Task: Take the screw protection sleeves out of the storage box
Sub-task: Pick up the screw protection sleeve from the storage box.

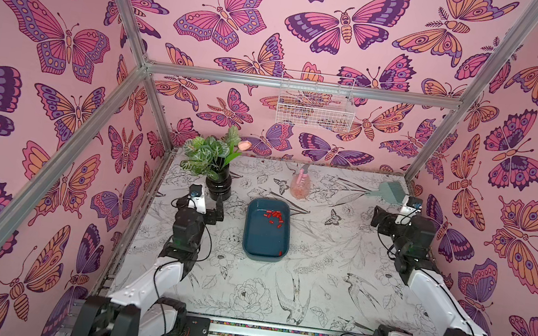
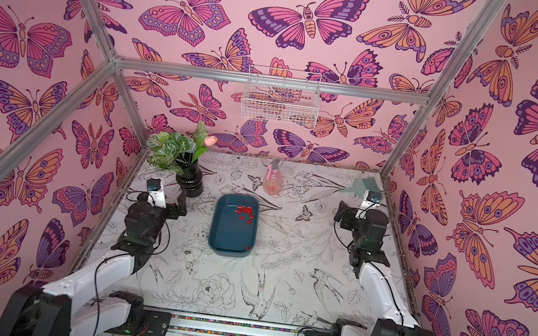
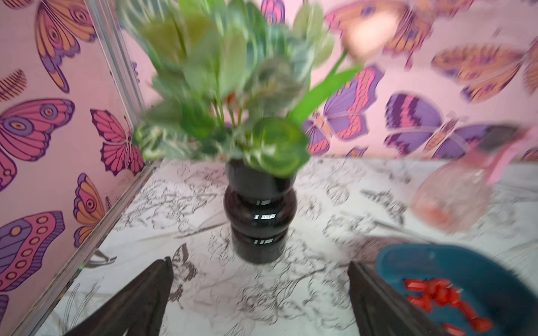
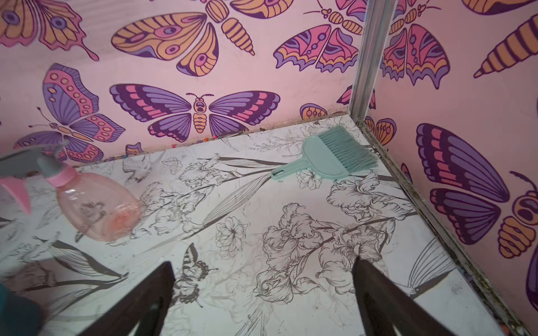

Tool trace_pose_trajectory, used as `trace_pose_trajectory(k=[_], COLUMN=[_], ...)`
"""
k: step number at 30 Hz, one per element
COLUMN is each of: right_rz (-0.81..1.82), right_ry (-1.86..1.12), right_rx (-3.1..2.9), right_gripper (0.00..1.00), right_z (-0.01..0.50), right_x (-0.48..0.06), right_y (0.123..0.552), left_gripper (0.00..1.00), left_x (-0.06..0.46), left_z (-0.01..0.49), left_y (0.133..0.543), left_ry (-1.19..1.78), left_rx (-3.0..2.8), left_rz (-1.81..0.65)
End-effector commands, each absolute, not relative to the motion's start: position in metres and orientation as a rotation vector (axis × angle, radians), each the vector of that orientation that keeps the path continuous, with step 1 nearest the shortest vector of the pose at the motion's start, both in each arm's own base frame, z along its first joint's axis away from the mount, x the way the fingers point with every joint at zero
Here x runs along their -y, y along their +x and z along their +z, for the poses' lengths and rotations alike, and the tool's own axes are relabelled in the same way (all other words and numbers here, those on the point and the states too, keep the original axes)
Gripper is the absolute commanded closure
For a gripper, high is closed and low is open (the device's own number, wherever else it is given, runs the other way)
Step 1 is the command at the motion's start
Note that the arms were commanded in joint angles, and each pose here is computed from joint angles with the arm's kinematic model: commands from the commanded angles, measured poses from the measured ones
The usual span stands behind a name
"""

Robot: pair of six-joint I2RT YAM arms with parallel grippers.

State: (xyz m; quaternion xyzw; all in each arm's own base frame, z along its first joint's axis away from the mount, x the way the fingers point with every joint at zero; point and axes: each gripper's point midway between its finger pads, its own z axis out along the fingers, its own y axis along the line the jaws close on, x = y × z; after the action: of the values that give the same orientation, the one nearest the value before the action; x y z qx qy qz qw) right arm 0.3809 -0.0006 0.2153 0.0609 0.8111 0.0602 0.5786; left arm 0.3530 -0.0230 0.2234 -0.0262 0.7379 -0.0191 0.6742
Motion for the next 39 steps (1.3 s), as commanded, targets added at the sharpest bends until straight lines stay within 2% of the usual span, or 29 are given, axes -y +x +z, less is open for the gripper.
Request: trace_pose_trajectory(k=[1, 3, 6, 11, 13, 16, 18, 26, 32, 39], right_rz=[0.195, 0.197, 0.356, 0.695, 0.733, 0.614, 0.558, 0.425, 0.319, 0.317], right_ry=[0.337, 0.414, 0.329, 0.197, 0.138, -0.043, -0.16, -0.485, -0.683, -0.761], right_rx=[-2.113, -2.111, -2.11, -2.202, -2.282, -2.393, -2.433, -2.521, -2.573, -2.605], right_gripper=[0.01, 0.01, 0.01, 0.28, 0.34, 0.35, 0.36, 0.41, 0.49, 0.54], right_z=[0.188, 0.197, 0.206, 0.206, 0.201, 0.197, 0.196, 0.176, 0.149, 0.122], right_x=[0.002, 0.007, -0.018, -0.072, -0.094, -0.136, -0.166, -0.268, -0.324, -0.358], right_y=[0.346, 0.336, 0.333, 0.341, 0.344, 0.344, 0.342, 0.348, 0.359, 0.373], left_gripper=[0.01, 0.01, 0.01, 0.0, 0.03, 0.13, 0.14, 0.25, 0.25, 0.28], left_x=[0.037, 0.051, 0.066, 0.093, 0.103, 0.115, 0.12, 0.125, 0.122, 0.124], left_z=[0.216, 0.22, 0.221, 0.202, 0.194, 0.181, 0.173, 0.133, 0.103, 0.103], left_y=[0.337, 0.328, 0.321, 0.318, 0.316, 0.311, 0.308, 0.298, 0.29, 0.293], left_ry=[-0.174, -0.192, -0.165, -0.136, -0.145, -0.139, -0.131, -0.148, -0.216, -0.217], left_rx=[-1.772, -1.817, -1.862, -2.021, -2.06, -2.125, -2.167, -2.362, -2.446, -2.455], left_rz=[-0.266, -0.391, -0.499, -0.667, -0.737, -0.779, -0.775, -0.686, -0.649, -0.645])
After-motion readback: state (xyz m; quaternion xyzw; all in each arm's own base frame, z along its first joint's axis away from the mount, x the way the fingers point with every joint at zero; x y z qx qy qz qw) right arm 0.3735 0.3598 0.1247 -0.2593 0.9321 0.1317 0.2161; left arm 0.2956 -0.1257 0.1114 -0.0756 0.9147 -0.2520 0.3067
